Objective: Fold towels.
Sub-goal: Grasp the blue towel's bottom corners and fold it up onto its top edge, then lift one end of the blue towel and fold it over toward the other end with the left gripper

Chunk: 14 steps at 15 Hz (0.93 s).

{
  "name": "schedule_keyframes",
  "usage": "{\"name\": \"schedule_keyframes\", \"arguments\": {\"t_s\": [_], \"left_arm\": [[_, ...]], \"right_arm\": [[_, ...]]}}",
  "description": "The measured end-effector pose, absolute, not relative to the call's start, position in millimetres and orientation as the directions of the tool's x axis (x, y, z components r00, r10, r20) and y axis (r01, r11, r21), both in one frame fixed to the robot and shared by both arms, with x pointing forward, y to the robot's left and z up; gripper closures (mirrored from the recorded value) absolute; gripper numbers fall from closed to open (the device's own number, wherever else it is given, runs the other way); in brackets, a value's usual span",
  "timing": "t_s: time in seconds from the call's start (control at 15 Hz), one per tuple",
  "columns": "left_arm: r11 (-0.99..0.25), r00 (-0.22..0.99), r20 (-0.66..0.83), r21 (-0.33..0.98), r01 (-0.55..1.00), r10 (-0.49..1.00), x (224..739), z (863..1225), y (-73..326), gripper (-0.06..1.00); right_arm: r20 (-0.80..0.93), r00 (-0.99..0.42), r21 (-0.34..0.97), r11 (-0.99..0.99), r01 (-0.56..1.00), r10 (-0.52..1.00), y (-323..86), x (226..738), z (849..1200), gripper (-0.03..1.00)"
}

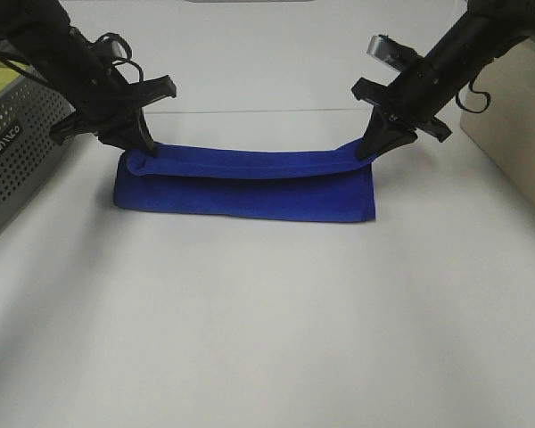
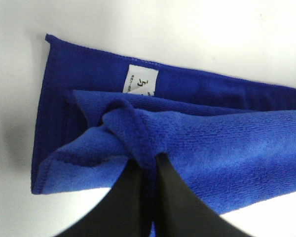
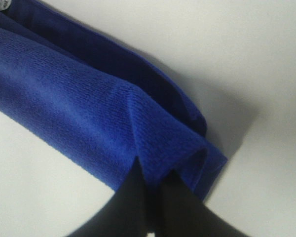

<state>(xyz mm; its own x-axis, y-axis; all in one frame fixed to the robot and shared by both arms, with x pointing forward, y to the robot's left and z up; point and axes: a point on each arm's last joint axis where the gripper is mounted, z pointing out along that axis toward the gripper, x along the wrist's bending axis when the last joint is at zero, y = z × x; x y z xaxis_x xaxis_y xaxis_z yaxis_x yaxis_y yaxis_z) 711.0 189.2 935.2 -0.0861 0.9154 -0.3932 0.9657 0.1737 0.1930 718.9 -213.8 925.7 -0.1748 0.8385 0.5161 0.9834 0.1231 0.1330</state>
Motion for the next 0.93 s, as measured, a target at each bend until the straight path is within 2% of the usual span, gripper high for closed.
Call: {"name": "schedule_keyframes", "arguments": {"t_s": [0.27,0.4,0.47,0.53,0.6,0.67,0.73,0.8,0.93], "left_arm": [[0.142,-0.08,-0.307,0.185,0.972,0.948,711,927,196,0.87],[0.152,-0.084,-0.313,0.202,0.967,0.946,713,928,196,0.77],[0.161,-0.084,-0.33,0.214,0.963,0.94,714,929,195,0.66],[0.17,-0.083,-0.355,0.22,0.961,0.931,715,930,192,0.55],[0.178,-0.081,-0.378,0.228,0.957,0.922,716,931,191,0.35],[0.178,-0.078,-0.38,0.233,0.956,0.922,717,931,190,0.25],[0.178,-0.078,-0.38,0.234,0.956,0.922,717,931,190,0.23],[0.176,-0.077,-0.377,0.236,0.956,0.923,717,931,191,0.18],[0.146,-0.059,-0.337,0.238,0.96,0.94,716,930,194,0.17]], "right_arm": [[0.522,-0.147,0.093,0.115,0.989,0.841,-214,720,910,0.95],[0.523,-0.145,0.092,0.113,0.989,0.84,-214,720,910,0.91],[0.519,-0.149,0.092,0.119,0.989,0.841,-212,720,910,0.86],[0.515,-0.155,0.092,0.126,0.988,0.843,-210,719,910,0.78],[0.513,-0.167,0.092,0.14,0.986,0.842,-204,718,910,0.61],[0.514,-0.175,0.092,0.149,0.985,0.84,-199,717,910,0.47],[0.514,-0.174,0.09,0.149,0.985,0.84,-198,717,910,0.39],[0.514,-0.174,0.085,0.152,0.985,0.84,-194,716,910,0.22],[0.493,-0.169,0.082,0.147,0.986,0.854,-195,715,913,0.14]]}}
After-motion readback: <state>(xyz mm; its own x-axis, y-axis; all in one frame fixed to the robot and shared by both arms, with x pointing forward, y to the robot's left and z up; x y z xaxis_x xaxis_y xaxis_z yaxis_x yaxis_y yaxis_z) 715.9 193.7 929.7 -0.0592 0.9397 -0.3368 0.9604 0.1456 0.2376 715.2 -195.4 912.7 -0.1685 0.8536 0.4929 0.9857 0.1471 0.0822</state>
